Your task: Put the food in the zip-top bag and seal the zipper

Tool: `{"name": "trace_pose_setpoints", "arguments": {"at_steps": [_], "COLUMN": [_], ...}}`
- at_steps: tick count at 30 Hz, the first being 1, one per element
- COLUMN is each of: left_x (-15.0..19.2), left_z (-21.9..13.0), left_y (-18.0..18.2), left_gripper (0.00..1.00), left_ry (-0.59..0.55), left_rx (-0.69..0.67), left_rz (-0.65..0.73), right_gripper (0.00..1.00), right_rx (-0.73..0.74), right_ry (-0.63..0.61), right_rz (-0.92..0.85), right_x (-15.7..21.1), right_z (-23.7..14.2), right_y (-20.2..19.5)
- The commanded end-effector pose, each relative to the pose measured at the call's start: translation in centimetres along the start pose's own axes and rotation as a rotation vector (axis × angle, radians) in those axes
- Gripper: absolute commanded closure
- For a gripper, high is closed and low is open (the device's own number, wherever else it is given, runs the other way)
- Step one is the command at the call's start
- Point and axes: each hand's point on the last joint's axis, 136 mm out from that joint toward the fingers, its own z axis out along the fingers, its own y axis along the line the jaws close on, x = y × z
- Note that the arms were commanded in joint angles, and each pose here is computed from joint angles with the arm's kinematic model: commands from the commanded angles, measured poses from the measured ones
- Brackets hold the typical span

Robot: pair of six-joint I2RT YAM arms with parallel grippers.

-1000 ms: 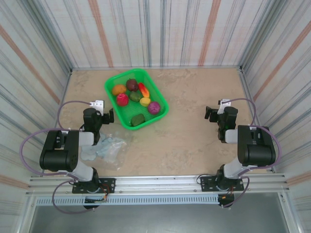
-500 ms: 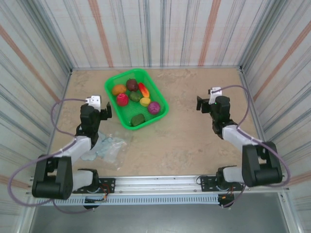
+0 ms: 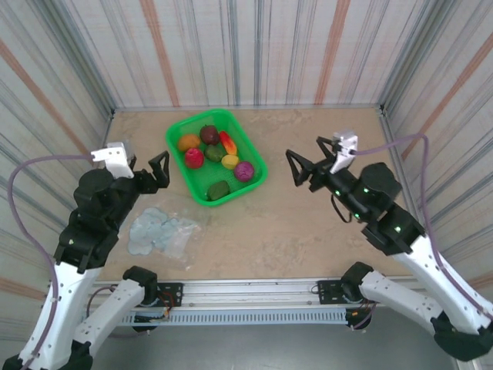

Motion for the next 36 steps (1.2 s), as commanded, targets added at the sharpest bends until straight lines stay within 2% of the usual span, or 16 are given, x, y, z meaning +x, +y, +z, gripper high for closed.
{"name": "trace_pose_setpoints", "arguments": {"at_steps": [1, 3, 5, 7, 10, 13, 16, 20, 25, 28, 32, 36], "left_x": [9.7, 11.0, 11.8, 12.1, 12.7, 14.3, 16.4, 18.2, 19.2, 19.8, 20.0, 20.1], "left_z": [-2.6, -3.7, -4.3, -4.8, -5.5, -4.8, -4.4, -3.1, -1.1, 0.1, 0.9, 0.8], "left_y": [3.8, 4.2, 4.9, 6.8, 10.0, 12.1, 14.6, 18.3, 21.3, 22.2, 24.0, 25.4], "left_gripper": [0.01, 0.01, 0.01, 0.01, 0.01, 0.01, 0.04, 0.09, 0.12, 0.11, 0.02, 0.01], "left_ry": [0.367, 0.441, 0.481, 0.478, 0.480, 0.537, 0.563, 0.464, 0.323, 0.267, 0.195, 0.175], "left_rx": [-0.172, -0.219, -0.285, -0.409, -0.644, -0.803, -0.963, -1.123, -1.290, -1.350, -1.433, -1.494], "left_rz": [-0.214, -0.279, -0.323, -0.347, -0.418, -0.586, -0.829, -1.113, -1.319, -1.409, -1.442, -1.473], "right_gripper": [0.01, 0.01, 0.00, 0.03, 0.07, 0.09, 0.11, 0.11, 0.11, 0.11, 0.11, 0.10], "right_rx": [-0.033, 0.006, 0.104, 0.193, 0.206, 0.281, 0.450, 0.507, 0.520, 0.486, 0.457, 0.460], "right_ry": [0.287, 0.386, 0.431, 0.488, 0.507, 0.512, 0.543, 0.496, 0.445, 0.450, 0.479, 0.498], "right_rz": [0.190, 0.178, 0.146, 0.128, 0.171, 0.246, 0.239, 0.249, 0.283, 0.290, 0.271, 0.233], "right_x": [5.2, 7.3, 9.6, 11.8, 14.4, 16.3, 17.0, 16.1, 14.9, 15.0, 15.4, 16.2], "right_z": [-0.1, -0.1, -0.2, -0.3, 0.1, 0.6, 0.5, 0.8, 1.2, 1.7, 1.6, 1.2], "right_y": [0.7, 0.4, -0.9, -2.2, -2.4, -3.5, -5.8, -6.5, -6.5, -5.8, -4.8, -4.5]}}
